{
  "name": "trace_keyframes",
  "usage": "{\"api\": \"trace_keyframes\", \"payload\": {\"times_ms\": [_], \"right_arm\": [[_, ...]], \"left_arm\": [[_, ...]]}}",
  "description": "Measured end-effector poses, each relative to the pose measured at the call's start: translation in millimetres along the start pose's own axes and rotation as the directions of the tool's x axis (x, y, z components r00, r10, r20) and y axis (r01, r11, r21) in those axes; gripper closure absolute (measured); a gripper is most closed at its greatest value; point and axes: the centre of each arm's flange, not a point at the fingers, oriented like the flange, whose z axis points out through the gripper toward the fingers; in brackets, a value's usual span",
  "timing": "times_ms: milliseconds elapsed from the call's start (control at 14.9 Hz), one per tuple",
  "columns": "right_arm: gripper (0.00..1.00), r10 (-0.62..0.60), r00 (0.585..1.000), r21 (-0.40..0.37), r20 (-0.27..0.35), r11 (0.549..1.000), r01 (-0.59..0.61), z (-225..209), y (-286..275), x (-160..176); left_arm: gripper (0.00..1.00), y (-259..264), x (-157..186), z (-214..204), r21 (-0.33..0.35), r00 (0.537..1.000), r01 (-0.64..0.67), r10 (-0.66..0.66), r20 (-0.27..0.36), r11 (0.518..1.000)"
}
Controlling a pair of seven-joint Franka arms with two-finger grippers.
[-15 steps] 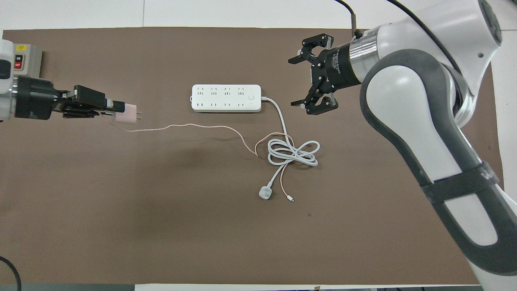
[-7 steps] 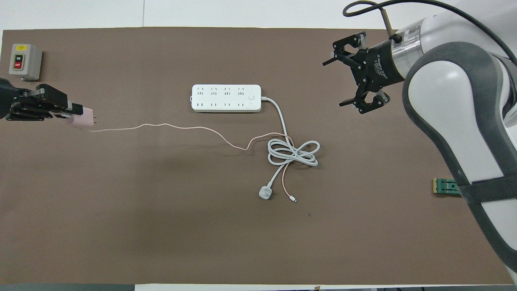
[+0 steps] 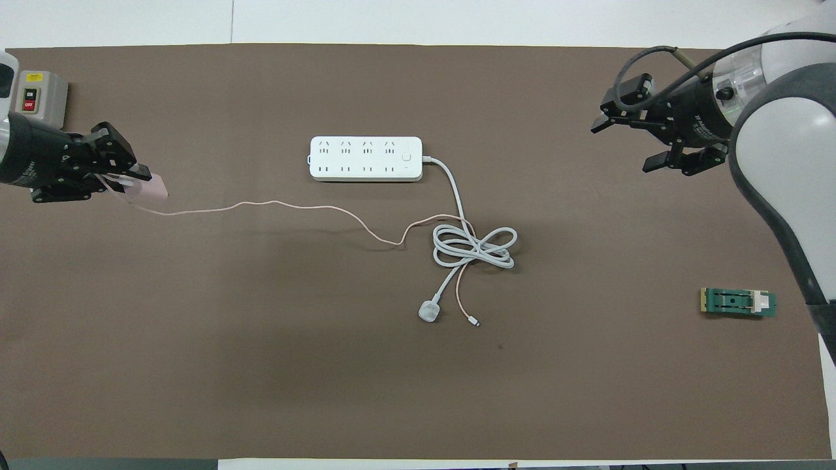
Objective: Plug charger into power strip
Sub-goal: 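Pull the charger back with the left gripper while the right gripper withdraws, then carry the charger with the left gripper to the power strip's end socket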
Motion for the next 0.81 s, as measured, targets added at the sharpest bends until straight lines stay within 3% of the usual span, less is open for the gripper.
{"api": "trace_keyframes", "payload": {"times_ms": [269,403,537,806], "right_arm": [[0.0,-0.277,0.96,-0.123,-0.033,0.955,0.271,-20,24,3],[0.0,-0.385,0.923,-0.173,-0.023,0.911,0.375,-32,32,0],[0.0,-0.475,0.88,-0.215,-0.002,0.859,0.464,-47,42,-6],[0.0,-0.57,0.821,-0.253,0.04,0.789,0.56,-82,69,-22]], "left_arm": [[0.69,13,-8,2,0.072,0.986,0.164,-0.161,-0.047,0.984],[0.69,27,-7,-1,0.018,0.939,0.329,-0.325,-0.115,0.944],[0.69,51,-10,12,-0.022,0.847,0.511,-0.508,-0.159,0.859],[0.69,99,7,60,-0.067,0.603,0.778,-0.772,-0.198,0.625]]}}
